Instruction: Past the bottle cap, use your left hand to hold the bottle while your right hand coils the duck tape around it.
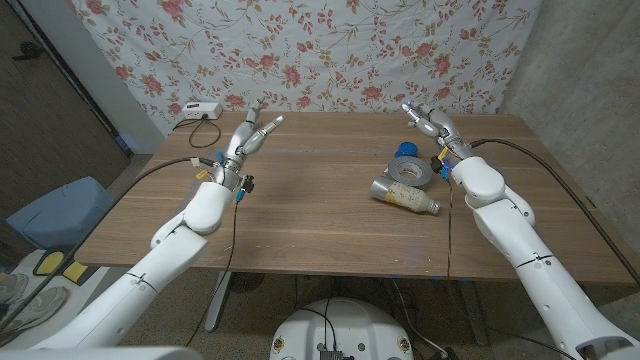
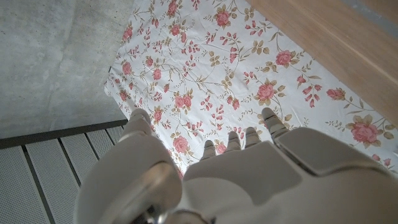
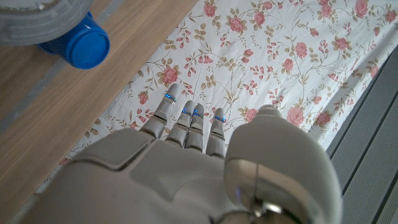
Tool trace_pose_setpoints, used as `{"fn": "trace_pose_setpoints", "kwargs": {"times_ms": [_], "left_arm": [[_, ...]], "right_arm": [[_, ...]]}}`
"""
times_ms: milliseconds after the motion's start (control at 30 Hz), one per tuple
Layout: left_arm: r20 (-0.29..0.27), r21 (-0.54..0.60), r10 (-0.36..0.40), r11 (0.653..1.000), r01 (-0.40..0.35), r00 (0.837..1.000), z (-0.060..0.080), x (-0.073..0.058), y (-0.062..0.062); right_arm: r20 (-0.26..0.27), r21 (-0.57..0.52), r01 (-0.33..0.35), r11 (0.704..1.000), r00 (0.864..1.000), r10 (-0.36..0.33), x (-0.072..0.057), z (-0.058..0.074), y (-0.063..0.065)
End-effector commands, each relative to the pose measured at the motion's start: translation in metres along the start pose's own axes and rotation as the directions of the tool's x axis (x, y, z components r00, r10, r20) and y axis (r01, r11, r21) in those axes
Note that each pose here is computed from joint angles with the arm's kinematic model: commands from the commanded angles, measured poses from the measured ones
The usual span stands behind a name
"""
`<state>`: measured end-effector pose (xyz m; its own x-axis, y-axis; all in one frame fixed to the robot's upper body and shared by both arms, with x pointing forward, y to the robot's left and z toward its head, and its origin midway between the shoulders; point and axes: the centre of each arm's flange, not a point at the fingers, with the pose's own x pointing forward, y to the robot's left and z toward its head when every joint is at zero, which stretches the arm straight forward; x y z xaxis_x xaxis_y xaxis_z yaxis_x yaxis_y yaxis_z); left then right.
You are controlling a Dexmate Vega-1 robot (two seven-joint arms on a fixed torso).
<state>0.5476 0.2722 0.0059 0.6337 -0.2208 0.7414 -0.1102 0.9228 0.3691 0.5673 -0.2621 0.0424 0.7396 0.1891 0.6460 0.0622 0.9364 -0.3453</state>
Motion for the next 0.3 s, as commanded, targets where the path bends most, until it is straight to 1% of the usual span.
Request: {"fn": "trace_pose_setpoints", "kwargs": {"times_ms": [33,167,233,300], "left_arm": [[0.013,-0.171,-0.035,0.985,0.037,0.999,-0.014,-0.003,0.004],[-0.001,-0.186,-0.034,0.982,0.034,0.999,-0.020,-0.003,0.003],[-0.019,-0.186,-0.029,0.982,0.025,0.999,-0.024,-0.002,0.003],[-0.030,-0.194,-0.024,0.981,0.018,0.999,-0.028,0.000,0.003]], "right_arm": [[0.059,0.313,0.086,0.946,0.992,-0.109,-0.011,-0.027,-0.013],[0.049,0.364,0.133,0.922,0.986,-0.161,-0.014,-0.037,-0.018],[0.043,0.373,0.157,0.914,0.982,-0.186,-0.014,-0.040,-0.019],[0.056,0.378,0.157,0.912,0.980,-0.192,-0.012,-0.044,-0.021]]}}
